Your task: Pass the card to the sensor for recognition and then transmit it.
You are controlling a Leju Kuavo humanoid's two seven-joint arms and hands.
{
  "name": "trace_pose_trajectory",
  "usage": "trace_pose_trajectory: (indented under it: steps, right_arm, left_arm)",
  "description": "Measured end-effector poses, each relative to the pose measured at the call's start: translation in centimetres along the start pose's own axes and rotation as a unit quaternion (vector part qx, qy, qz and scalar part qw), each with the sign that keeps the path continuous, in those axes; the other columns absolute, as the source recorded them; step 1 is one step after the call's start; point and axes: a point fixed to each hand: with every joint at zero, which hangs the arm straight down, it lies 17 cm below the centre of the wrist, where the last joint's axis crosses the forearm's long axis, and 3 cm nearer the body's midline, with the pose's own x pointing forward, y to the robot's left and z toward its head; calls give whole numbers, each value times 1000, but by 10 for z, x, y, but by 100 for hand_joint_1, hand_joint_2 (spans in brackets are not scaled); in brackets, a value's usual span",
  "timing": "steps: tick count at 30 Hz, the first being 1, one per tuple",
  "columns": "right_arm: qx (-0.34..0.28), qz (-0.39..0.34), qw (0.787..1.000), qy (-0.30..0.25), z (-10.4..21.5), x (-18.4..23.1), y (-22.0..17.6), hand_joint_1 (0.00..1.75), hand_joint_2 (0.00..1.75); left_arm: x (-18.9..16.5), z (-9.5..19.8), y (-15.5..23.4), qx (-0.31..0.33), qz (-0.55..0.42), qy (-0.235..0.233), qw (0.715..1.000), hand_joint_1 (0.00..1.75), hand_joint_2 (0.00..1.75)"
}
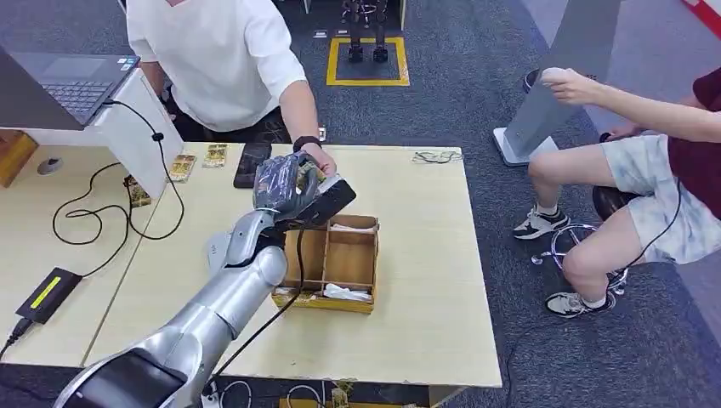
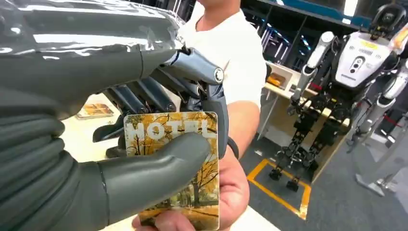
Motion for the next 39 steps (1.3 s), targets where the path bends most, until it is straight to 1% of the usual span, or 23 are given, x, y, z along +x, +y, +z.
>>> trace_pose_trajectory:
  steps: [1,2,4,10,19,28,35,39]
  right_arm:
    - [0,1,1000,0,0,0,0,0,175]
    - [0,2,1000,-1,0,1,0,0,175]
    - [0,4,1000,-4,0,2,0,0,175]
    - [0,7,1000,-8,0,5,0,0,175]
    - [0,8,1000,-9,0,5,0,0,175]
    - [1,8,1000,-9,0,4,0,0,175]
    - [3,4,1000,0,2,-5,3,0,175]
    - [4,5,1000,1,3,-8,4,0,175]
  left_arm:
    - [0,0,-1,-1,-2,0,1000,17,175]
    - [-1,0,-2,-3,-3,2,1000,0,175]
    - [-2,2,-6,-13,-2,4,1000,0,175]
    - [1,2,-6,-12,7,-4,1000,0,175]
    - [11,0,3,1,15,-15,1000,0,175]
    - [19,6,10,14,34,-32,999,0,175]
    - [26,27,21,22,102,-56,993,0,175]
    - [27,40,29,32,122,-66,990,0,175]
